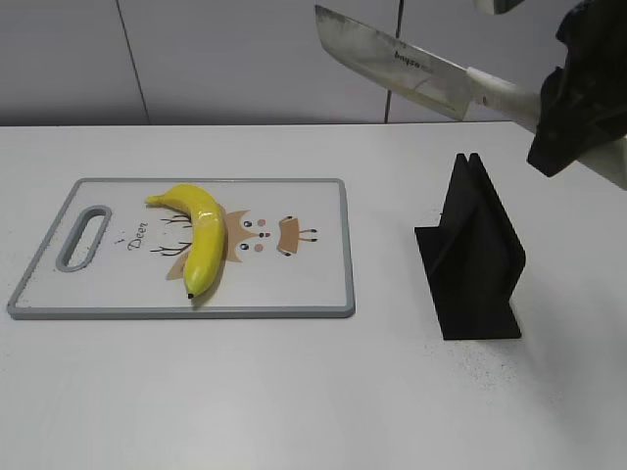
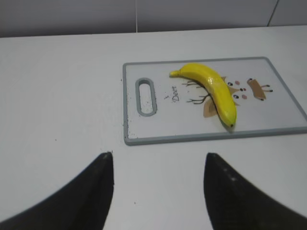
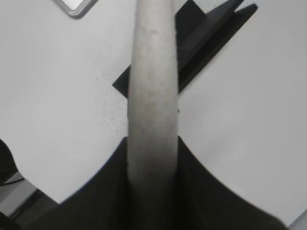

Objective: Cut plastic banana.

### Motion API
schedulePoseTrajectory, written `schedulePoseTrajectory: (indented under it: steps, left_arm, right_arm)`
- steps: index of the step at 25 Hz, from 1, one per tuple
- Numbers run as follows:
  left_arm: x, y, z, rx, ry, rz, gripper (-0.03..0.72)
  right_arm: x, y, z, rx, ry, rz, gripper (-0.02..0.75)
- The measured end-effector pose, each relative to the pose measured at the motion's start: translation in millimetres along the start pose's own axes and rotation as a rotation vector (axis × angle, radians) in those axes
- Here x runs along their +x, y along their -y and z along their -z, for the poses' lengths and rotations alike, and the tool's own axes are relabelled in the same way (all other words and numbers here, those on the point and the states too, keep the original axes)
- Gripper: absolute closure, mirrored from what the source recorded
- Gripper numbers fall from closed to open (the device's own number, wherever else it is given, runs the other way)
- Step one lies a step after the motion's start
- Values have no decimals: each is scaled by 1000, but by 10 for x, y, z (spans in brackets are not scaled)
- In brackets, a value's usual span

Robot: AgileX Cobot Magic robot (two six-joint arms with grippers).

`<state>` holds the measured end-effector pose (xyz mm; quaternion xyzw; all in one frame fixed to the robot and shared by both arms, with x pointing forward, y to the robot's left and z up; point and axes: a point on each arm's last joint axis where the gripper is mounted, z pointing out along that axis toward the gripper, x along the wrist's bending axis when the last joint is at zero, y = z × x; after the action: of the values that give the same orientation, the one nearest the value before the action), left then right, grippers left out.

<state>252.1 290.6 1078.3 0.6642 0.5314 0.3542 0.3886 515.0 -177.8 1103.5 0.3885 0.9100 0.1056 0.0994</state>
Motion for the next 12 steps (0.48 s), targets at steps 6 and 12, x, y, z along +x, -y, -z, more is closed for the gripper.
schedulePoseTrajectory:
  steps: [6,12]
  left_arm:
    - [78,-477,-144,29,1,-6,90]
    - [171,-950,-430,92,12,-76,90]
  right_arm:
    - [-103,-280,30,-47,20,92,576]
    - [-206,-584,-91,-67,21,141,576]
